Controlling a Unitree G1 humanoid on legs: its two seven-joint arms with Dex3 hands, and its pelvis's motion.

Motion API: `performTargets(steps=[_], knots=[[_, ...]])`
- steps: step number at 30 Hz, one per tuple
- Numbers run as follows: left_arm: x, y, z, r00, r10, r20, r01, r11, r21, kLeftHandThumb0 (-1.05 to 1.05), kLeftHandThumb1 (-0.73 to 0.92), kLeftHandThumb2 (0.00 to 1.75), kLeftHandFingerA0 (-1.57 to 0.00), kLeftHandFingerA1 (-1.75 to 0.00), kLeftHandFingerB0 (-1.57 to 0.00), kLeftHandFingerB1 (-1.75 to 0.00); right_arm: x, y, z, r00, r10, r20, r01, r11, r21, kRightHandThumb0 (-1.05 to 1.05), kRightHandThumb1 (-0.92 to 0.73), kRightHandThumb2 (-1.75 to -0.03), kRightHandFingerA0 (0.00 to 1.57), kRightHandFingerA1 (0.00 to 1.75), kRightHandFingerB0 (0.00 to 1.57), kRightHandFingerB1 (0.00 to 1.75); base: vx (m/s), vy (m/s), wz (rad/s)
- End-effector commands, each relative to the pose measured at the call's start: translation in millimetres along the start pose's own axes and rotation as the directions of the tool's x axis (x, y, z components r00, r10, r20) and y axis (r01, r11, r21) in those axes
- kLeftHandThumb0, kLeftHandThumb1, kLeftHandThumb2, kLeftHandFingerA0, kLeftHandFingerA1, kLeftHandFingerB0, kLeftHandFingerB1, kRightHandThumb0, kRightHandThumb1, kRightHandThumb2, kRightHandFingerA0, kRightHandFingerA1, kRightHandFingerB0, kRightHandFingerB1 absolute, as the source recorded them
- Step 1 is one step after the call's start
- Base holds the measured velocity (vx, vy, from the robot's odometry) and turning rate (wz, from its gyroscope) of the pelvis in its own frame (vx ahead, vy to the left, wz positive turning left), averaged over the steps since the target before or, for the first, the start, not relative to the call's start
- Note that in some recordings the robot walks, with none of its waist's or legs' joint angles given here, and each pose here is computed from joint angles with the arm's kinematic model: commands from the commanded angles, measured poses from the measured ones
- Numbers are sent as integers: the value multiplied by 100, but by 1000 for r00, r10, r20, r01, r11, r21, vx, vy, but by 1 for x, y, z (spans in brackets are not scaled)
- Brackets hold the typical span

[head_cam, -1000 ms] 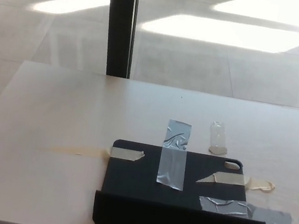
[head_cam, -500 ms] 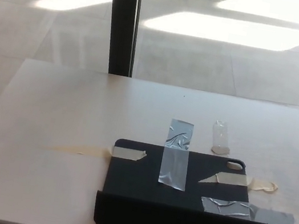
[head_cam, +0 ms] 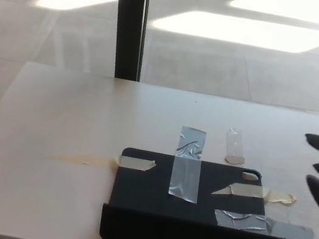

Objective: The robot uses its right hand to open a folded tablet cover kept in the middle of the desk

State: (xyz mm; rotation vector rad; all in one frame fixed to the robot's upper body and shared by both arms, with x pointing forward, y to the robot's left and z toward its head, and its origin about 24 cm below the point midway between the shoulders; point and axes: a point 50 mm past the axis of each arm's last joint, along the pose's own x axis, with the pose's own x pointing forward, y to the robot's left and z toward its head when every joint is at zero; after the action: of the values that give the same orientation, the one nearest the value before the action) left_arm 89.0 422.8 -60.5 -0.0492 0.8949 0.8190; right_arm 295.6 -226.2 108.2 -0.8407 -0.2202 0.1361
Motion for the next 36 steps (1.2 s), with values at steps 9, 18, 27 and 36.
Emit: performTargets(steps=[9,18,27,36], knots=[[-2,15,10,1000,20,4,-20,999,-38,-90,92,70,-71,-77,-46,-62,3,107,39,819,561,121,-330,634,-700,-90,-92,-71,41,54,32,36,0,0,0],[-1,14,15,1000,13,16,-12,999,-44,-90,92,70,-69,-76,-45,-63,-5,138,45,743,662,101,-379,540,-751,-92,-92,-71,48,64,30,39,0,0,0],[-1,12,19,1000,1,29,-1,1000,-16,-90,92,71,-70,-76,-44,-62,-29,174,14,711,703,-6,-377,374,-847,-95,-92,-74,59,90,32,45,0,0,0],[0,9,28,999,-1,46,1,1000,4,-93,92,70,-74,-75,-44,-61,-38,155,10,824,563,64,-355,601,-716,-86,-76,-118,55,77,29,54,0,0,0]])
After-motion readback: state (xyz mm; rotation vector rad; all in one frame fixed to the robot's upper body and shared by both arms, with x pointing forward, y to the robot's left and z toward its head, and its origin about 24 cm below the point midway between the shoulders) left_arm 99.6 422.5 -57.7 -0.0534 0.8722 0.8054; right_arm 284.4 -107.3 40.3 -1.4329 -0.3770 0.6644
